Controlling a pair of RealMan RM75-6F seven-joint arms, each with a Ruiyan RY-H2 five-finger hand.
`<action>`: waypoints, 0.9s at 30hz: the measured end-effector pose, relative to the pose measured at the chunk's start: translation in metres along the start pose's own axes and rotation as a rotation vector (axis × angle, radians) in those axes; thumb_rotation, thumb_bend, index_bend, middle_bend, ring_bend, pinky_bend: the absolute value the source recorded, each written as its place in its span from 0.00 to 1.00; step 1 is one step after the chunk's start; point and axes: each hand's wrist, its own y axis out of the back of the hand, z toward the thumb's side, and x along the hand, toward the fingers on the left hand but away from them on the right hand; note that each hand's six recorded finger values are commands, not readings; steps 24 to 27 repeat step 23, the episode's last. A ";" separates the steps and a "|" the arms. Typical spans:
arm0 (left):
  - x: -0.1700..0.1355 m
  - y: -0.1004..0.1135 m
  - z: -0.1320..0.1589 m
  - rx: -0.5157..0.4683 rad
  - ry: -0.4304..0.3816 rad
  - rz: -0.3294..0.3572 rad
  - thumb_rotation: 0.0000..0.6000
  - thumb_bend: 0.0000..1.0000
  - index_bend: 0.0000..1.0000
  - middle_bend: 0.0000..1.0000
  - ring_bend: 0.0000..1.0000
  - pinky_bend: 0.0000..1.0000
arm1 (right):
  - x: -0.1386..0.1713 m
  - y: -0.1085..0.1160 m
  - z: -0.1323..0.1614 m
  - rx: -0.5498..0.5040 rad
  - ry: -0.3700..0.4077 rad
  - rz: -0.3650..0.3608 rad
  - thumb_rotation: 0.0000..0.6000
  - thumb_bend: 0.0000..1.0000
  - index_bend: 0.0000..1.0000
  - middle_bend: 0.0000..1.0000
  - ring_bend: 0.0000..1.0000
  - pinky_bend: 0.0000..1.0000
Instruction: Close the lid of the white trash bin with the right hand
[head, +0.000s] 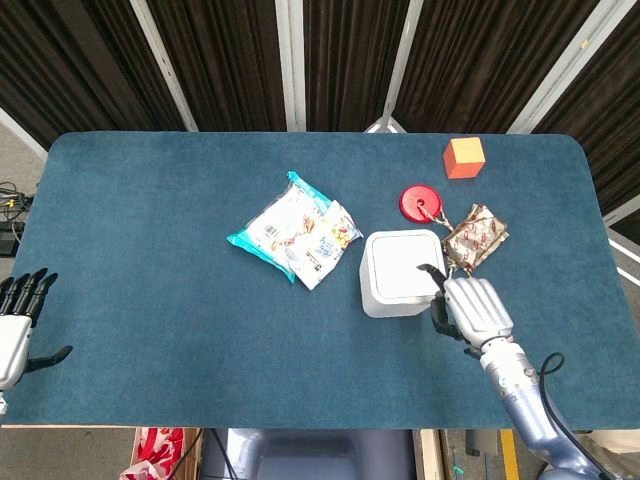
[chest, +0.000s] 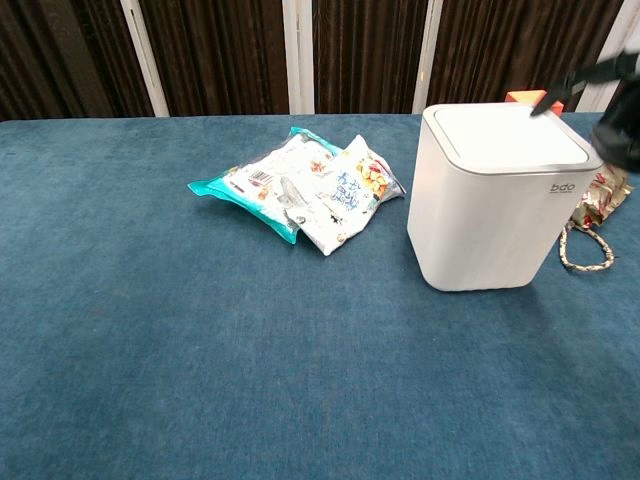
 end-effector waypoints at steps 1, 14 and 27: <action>0.000 0.000 0.000 0.001 0.000 0.001 1.00 0.00 0.00 0.00 0.00 0.00 | 0.001 0.006 0.000 0.022 0.010 -0.030 1.00 0.72 0.11 0.73 0.79 0.73; -0.003 0.000 0.000 0.026 -0.002 0.019 1.00 0.00 0.00 0.00 0.00 0.00 | 0.047 0.013 -0.088 0.264 -0.064 -0.270 1.00 0.37 0.00 0.00 0.00 0.01; -0.004 -0.001 0.002 0.044 -0.002 0.028 1.00 0.00 0.00 0.00 0.00 0.00 | 0.098 -0.020 -0.156 0.268 -0.164 -0.306 1.00 0.36 0.00 0.00 0.00 0.00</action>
